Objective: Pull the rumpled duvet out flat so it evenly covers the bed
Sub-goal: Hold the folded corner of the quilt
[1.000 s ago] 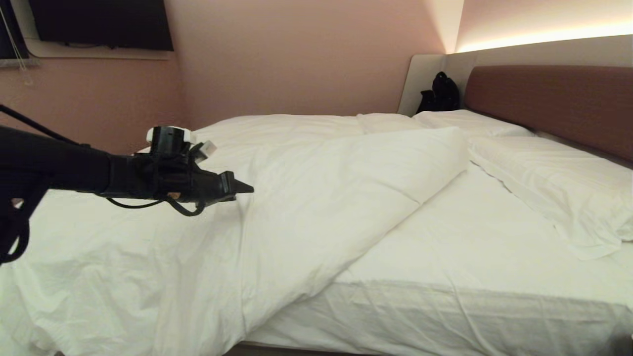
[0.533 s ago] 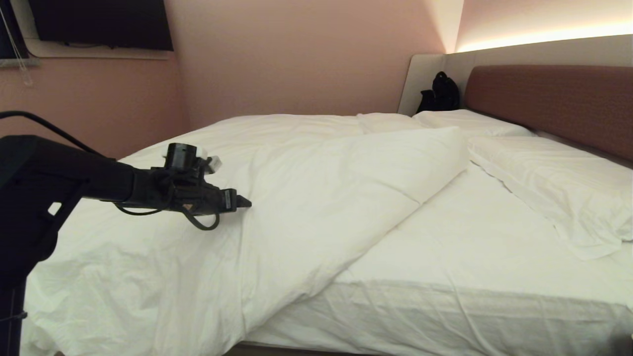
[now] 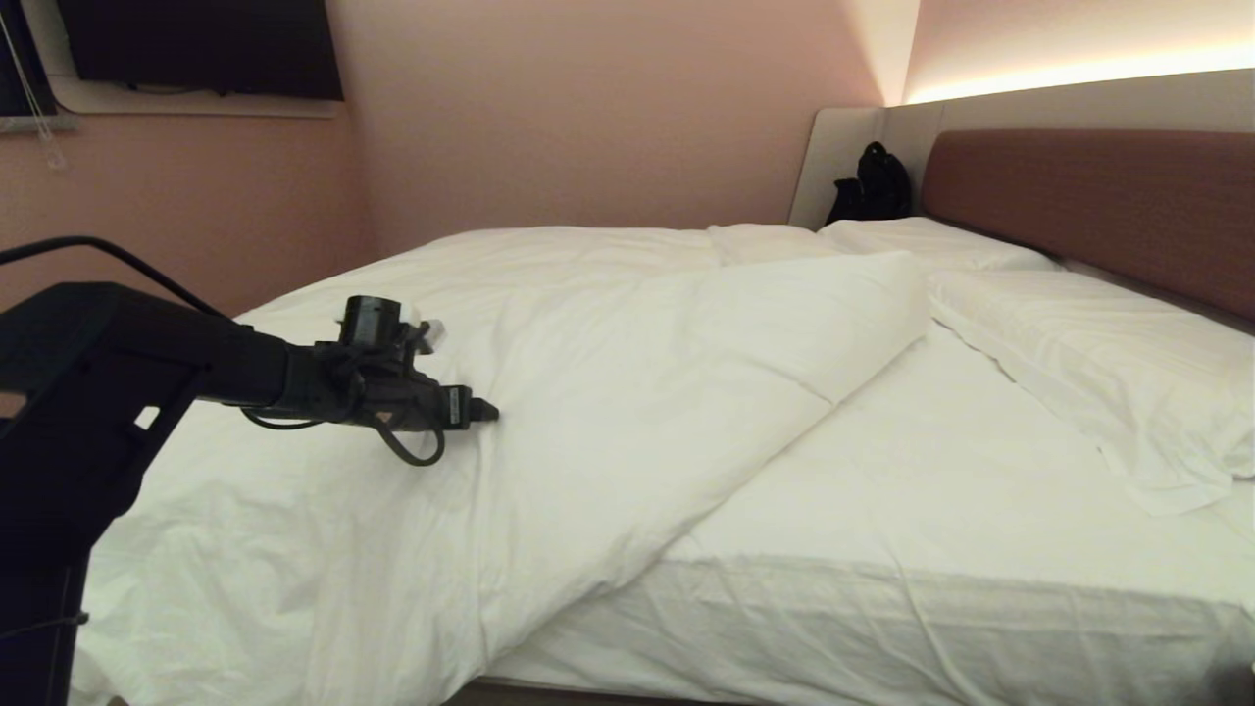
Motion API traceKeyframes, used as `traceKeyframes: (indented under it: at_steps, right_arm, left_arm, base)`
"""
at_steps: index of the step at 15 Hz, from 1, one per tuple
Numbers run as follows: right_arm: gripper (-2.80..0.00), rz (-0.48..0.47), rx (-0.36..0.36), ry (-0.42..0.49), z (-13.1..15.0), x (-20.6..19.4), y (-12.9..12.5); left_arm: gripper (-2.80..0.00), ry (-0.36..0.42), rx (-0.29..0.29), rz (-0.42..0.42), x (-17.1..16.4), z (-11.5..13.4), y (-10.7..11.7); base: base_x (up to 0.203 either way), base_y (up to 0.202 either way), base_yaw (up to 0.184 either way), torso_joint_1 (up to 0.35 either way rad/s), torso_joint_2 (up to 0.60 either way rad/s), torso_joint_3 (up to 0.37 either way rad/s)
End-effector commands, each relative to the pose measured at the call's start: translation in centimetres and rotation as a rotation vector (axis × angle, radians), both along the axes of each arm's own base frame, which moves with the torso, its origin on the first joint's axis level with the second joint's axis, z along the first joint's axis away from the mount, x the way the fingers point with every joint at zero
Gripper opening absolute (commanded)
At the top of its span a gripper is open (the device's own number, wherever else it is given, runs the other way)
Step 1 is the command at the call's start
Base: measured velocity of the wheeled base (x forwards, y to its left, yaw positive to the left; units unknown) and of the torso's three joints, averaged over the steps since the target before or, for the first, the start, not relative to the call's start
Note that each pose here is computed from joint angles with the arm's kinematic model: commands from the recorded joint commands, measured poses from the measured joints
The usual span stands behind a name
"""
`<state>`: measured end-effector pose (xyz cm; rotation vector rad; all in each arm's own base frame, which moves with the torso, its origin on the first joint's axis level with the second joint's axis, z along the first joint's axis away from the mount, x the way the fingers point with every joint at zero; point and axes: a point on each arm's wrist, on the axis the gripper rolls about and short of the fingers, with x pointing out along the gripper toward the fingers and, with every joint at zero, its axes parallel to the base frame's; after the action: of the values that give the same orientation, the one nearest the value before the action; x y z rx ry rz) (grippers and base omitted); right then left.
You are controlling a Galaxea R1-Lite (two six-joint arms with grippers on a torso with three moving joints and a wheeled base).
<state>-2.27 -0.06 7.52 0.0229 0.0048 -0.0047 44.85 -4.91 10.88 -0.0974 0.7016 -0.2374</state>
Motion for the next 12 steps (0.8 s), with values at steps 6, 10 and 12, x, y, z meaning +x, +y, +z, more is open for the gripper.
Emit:
traceKeyframes:
  at_steps: [6, 10, 12]
  right_arm:
    - [-2.80, 0.000, 0.000, 0.000, 0.0, 0.0, 0.0]
    - [-2.80, 0.000, 0.000, 0.000, 0.0, 0.0, 0.0]
    - [-2.80, 0.000, 0.000, 0.000, 0.0, 0.0, 0.0]
  left_arm:
    - [0.00, 0.034, 0.006, -0.059, 1.8, -3.2, -2.5]
    - [0.00, 0.051, 0.004, -0.062, 2.6, -4.5, -3.1]
    - [0.00, 0.057, 0.005, -0.062, 2.6, -4.8, -3.1]
  base:
    - [0.000, 0.000, 0.000, 0.000, 0.00, 0.000]
    - [0.000, 0.000, 0.000, 0.000, 0.00, 0.000]
    - [0.000, 0.000, 0.000, 0.000, 0.00, 0.000]
